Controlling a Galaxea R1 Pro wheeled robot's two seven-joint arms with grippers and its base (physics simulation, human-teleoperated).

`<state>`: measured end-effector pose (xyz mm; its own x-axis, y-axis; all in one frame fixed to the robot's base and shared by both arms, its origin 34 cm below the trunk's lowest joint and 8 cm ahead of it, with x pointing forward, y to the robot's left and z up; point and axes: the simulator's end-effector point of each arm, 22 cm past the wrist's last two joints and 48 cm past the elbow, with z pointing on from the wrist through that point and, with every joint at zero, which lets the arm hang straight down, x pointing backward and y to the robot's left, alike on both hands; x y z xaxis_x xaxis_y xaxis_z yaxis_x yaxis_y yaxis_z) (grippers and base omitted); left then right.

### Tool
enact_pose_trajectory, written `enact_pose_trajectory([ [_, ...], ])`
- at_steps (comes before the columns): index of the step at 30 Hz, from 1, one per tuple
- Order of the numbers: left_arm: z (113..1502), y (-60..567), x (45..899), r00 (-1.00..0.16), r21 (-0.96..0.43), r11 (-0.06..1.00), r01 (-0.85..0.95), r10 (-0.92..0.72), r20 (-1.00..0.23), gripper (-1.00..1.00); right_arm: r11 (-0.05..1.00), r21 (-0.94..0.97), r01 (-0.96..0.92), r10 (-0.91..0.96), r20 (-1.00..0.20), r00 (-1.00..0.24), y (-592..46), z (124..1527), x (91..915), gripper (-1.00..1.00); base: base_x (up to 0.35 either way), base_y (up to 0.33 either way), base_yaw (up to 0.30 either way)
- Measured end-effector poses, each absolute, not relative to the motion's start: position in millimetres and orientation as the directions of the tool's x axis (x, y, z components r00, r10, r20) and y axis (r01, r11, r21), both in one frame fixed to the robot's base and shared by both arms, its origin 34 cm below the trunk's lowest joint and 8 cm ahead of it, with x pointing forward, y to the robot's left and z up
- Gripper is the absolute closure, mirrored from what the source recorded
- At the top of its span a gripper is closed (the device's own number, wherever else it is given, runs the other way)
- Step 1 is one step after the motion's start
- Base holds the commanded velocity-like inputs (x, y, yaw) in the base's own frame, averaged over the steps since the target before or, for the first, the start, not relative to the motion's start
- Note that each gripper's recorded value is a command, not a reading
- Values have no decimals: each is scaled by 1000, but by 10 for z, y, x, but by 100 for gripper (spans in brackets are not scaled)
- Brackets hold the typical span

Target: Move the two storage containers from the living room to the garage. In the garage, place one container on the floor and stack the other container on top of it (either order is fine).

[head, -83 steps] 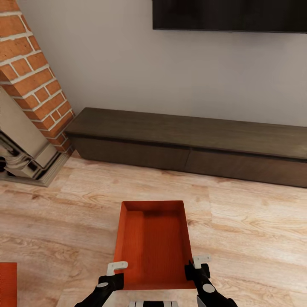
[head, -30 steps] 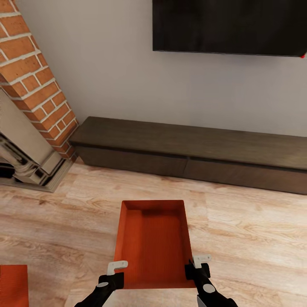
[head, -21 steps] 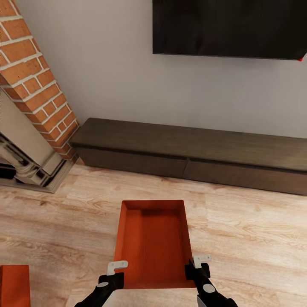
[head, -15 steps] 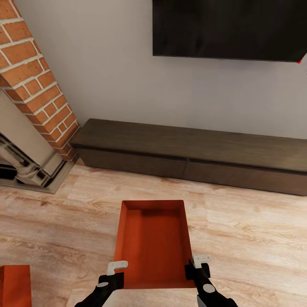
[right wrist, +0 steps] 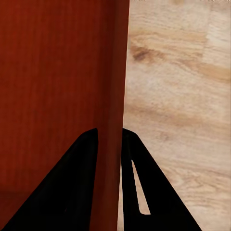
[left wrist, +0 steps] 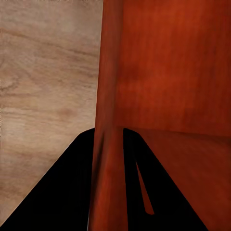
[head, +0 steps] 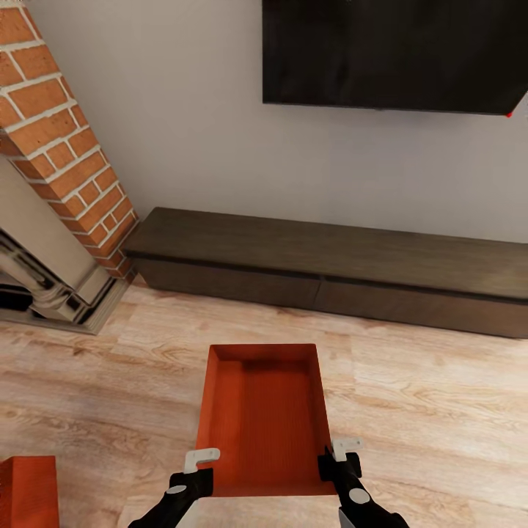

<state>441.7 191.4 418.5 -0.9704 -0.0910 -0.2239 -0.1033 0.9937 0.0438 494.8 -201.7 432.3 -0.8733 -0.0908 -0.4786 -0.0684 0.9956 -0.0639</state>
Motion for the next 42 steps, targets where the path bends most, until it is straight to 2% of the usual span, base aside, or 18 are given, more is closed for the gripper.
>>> enact_pose_trajectory([
  [42,4820,1923,4398,-971,43,994,-104,-92,-220,100,996,-64,-69,-91,-476,-875,-2009,4958,4924,100,0,0,0],
])
